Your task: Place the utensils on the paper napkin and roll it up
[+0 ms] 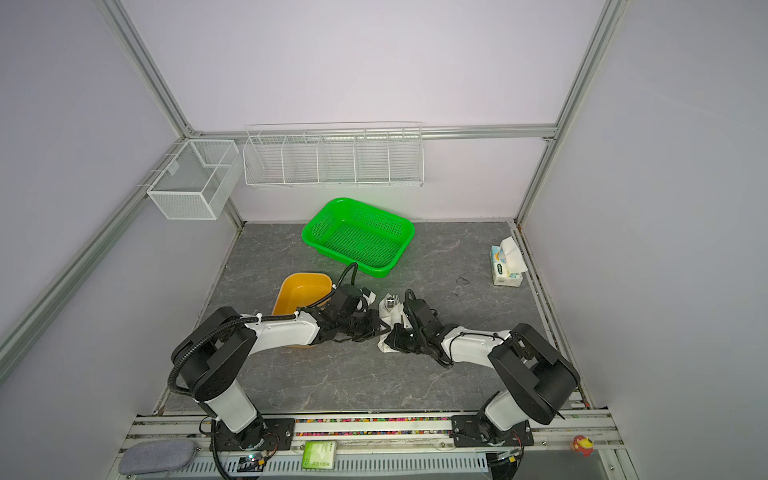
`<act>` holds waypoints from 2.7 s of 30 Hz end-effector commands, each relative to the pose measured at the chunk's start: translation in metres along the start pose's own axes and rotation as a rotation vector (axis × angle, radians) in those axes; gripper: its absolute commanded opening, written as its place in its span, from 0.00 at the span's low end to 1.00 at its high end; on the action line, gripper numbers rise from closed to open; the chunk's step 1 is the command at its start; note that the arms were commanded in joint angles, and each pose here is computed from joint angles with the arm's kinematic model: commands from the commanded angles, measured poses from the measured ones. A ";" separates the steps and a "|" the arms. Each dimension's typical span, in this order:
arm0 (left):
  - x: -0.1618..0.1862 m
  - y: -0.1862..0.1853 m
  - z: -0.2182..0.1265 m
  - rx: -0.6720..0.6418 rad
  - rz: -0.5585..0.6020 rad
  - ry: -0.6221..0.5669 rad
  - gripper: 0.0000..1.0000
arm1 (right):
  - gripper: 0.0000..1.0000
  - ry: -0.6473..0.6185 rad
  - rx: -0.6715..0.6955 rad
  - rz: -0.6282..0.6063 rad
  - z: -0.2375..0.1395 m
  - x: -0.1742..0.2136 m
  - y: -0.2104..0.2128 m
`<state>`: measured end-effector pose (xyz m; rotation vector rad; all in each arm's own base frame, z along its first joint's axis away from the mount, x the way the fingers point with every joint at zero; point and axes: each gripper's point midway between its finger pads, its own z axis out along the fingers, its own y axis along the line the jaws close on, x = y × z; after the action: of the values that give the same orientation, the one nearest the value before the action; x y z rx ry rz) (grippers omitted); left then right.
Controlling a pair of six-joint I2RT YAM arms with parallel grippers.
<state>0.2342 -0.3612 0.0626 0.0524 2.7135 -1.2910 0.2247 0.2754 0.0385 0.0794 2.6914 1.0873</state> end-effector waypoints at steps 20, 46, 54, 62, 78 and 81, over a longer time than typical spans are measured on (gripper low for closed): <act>-0.014 -0.030 0.009 0.077 0.011 -0.003 0.00 | 0.10 0.042 0.104 0.092 0.005 0.021 -0.043; -0.009 -0.027 0.032 0.085 -0.018 0.032 0.00 | 0.13 -0.042 0.051 0.070 -0.021 0.006 -0.027; -0.010 -0.028 0.032 0.088 -0.015 0.029 0.00 | 0.12 -0.029 0.078 0.086 -0.019 0.009 -0.039; -0.010 -0.040 0.033 0.109 -0.004 0.036 0.00 | 0.10 0.000 0.088 0.114 -0.007 0.017 -0.051; -0.007 -0.033 0.048 0.081 -0.010 0.055 0.00 | 0.11 -0.009 0.078 0.100 -0.012 0.016 -0.047; -0.007 -0.031 0.050 0.074 -0.013 0.055 0.00 | 0.13 -0.025 0.060 0.094 -0.016 0.012 -0.041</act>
<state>0.2383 -0.4117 0.0534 0.0894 2.7271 -1.4053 0.2186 0.2453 0.0239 0.1965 2.6948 1.0498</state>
